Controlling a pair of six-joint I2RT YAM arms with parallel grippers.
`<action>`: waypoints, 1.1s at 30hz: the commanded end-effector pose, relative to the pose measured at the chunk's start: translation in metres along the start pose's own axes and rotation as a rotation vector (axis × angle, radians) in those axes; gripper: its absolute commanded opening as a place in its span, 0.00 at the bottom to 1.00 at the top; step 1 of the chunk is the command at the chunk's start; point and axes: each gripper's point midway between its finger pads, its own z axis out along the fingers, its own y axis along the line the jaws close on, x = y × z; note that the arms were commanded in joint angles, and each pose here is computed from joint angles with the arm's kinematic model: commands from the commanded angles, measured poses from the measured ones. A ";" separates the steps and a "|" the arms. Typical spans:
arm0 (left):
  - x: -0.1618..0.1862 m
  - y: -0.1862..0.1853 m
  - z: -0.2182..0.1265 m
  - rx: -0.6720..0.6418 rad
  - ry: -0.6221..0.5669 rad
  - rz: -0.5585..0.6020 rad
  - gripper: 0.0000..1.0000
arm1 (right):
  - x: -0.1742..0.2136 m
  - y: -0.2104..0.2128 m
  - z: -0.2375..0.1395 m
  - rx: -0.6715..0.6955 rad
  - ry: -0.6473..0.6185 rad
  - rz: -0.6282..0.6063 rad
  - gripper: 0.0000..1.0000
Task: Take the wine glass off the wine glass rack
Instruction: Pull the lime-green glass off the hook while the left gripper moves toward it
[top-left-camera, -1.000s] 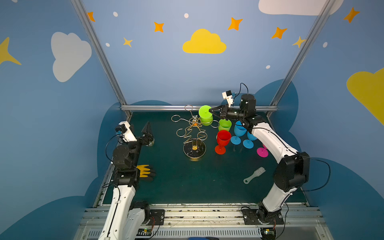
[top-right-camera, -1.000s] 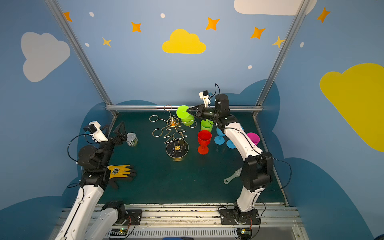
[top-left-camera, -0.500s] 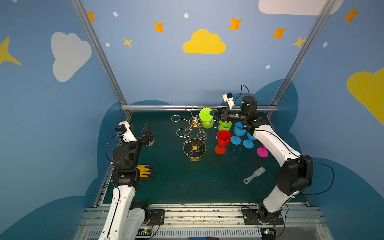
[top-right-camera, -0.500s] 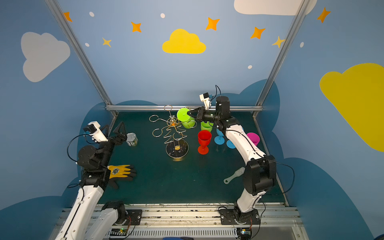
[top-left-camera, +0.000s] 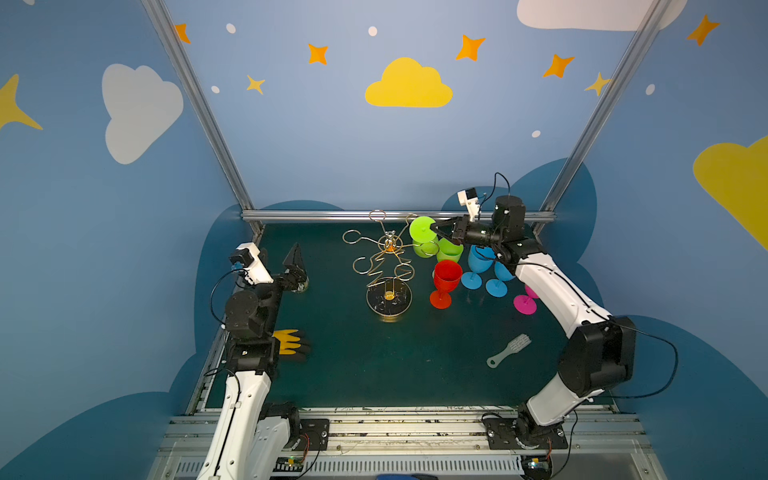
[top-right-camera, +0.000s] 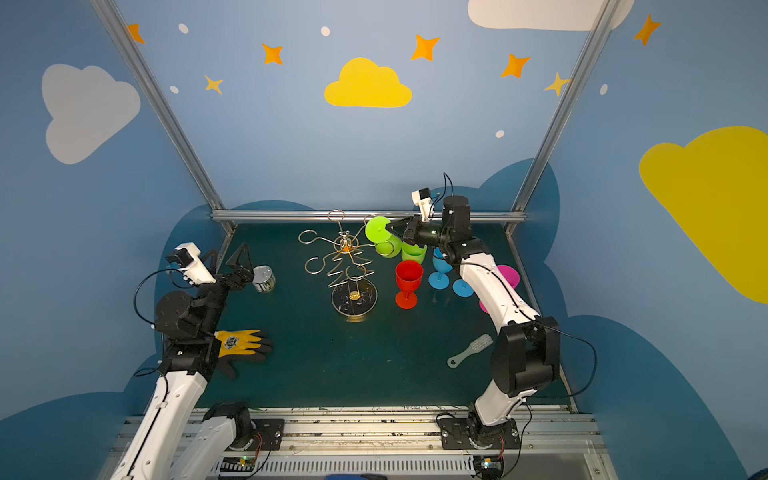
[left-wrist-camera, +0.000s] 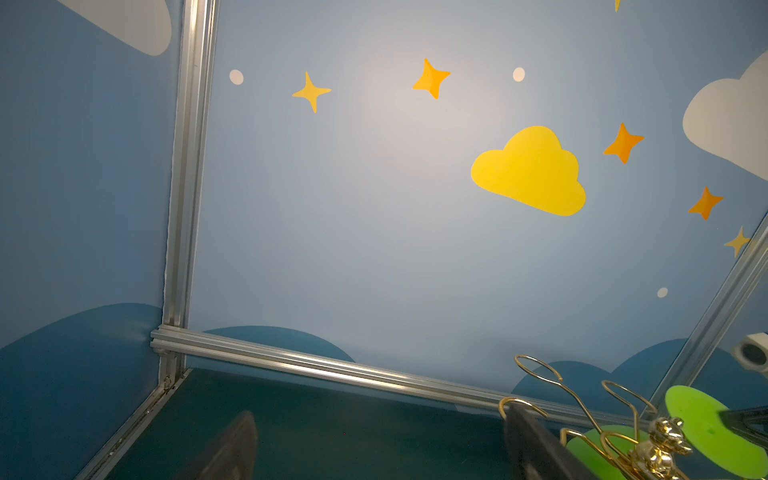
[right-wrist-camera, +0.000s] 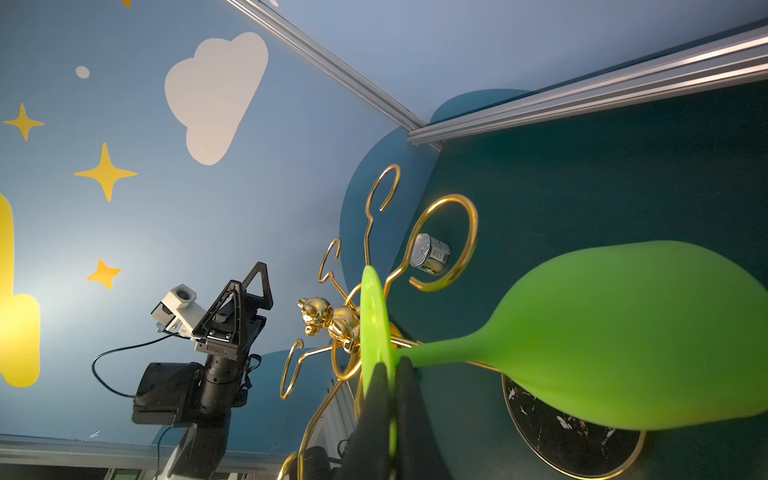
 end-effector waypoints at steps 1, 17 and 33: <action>-0.006 -0.003 -0.004 0.016 -0.028 -0.006 0.91 | -0.017 0.024 -0.029 -0.006 -0.080 -0.085 0.00; -0.031 -0.146 -0.028 0.786 0.219 -0.177 0.67 | 0.007 0.105 -0.112 0.060 -0.226 -0.437 0.00; -0.010 -0.269 -0.067 1.236 0.369 -0.171 0.59 | 0.082 0.182 -0.107 -0.121 -0.071 -0.687 0.00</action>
